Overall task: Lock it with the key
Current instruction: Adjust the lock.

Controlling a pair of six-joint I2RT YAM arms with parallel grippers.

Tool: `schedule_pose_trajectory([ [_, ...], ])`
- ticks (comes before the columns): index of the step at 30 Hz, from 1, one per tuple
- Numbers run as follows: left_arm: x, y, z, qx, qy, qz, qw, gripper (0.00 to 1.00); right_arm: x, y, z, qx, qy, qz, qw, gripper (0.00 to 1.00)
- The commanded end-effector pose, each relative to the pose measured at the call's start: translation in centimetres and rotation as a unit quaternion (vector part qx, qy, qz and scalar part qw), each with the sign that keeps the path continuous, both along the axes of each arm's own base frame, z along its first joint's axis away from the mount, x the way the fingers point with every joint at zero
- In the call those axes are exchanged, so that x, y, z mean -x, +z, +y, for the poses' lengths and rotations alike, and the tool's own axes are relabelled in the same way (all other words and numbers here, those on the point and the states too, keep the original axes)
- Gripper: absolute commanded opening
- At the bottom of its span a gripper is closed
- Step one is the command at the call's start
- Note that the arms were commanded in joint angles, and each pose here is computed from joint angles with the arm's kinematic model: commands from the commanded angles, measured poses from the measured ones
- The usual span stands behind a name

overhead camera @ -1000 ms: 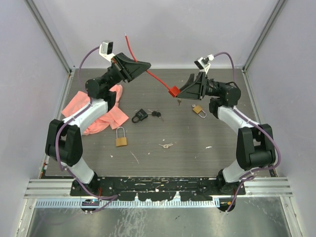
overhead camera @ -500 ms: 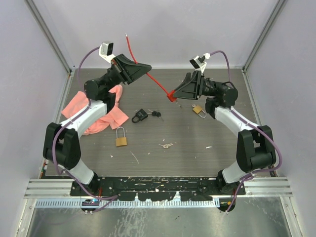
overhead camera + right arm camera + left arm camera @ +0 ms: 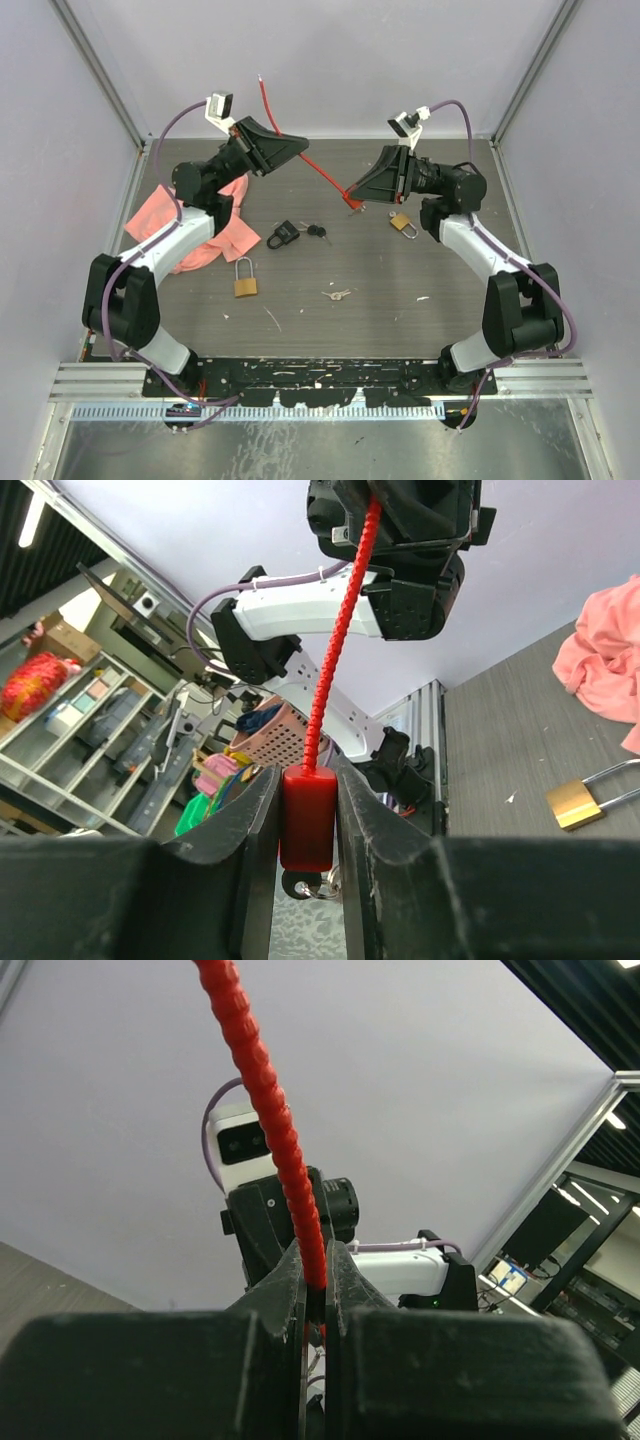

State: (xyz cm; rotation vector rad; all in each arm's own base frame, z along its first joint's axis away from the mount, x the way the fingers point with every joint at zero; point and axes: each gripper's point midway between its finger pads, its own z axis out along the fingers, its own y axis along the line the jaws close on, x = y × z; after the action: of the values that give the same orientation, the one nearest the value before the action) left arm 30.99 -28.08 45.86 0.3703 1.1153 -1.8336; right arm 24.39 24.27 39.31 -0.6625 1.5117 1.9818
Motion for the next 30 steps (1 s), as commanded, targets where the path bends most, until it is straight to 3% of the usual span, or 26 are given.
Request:
schedule_pose_trajectory([
  [1,1.1,1.2,0.6,0.007,0.016,-0.026,1.0,0.05,1.4,1.9,-0.2,0.015,-0.014,-0.115,0.993,0.05],
  [2,1.2,0.9,0.6,0.005,0.013,-0.02,1.0,0.13,1.3,1.8,-0.2,0.024,-0.016,-0.122,0.992,0.04],
  [6,1.9,-0.6,0.7,-0.005,0.004,0.004,1.0,0.58,0.4,1.5,-0.1,0.056,-0.033,-0.19,0.98,0.01],
  [10,2.9,-2.9,0.7,-0.038,0.009,0.018,0.999,0.77,-0.6,0.6,-0.3,0.107,-0.05,-0.212,0.97,0.01],
  [14,4.0,-5.1,-0.2,-0.084,0.006,0.025,0.996,0.8,-1.3,-0.2,-0.1,0.15,-0.052,-0.246,0.956,0.01],
  [17,4.7,-5.5,-0.7,-0.09,0.01,0.019,0.996,0.82,-2.0,-2.4,0.7,0.22,-0.05,-0.269,0.936,0.01],
  [23,5.2,-6.1,-1.7,-0.111,0.078,-0.02,0.991,0.8,-1.6,-4.3,2.3,0.261,-0.028,-0.275,0.925,0.01],
  [26,5.6,-6.1,-2.0,-0.116,0.076,-0.025,0.99,0.71,-1.5,-4.2,2.5,0.259,-0.025,-0.273,0.926,0.01],
  [28,5.5,-6.4,-2.2,-0.122,0.073,-0.018,0.99,0.53,-1.4,-4.0,2.7,0.257,-0.023,-0.275,0.926,0.01],
  [30,5.5,-6.8,-2.4,-0.133,0.064,-0.013,0.989,0.5,-1.3,-3.8,2.8,0.255,-0.021,-0.275,0.927,0.01],
])
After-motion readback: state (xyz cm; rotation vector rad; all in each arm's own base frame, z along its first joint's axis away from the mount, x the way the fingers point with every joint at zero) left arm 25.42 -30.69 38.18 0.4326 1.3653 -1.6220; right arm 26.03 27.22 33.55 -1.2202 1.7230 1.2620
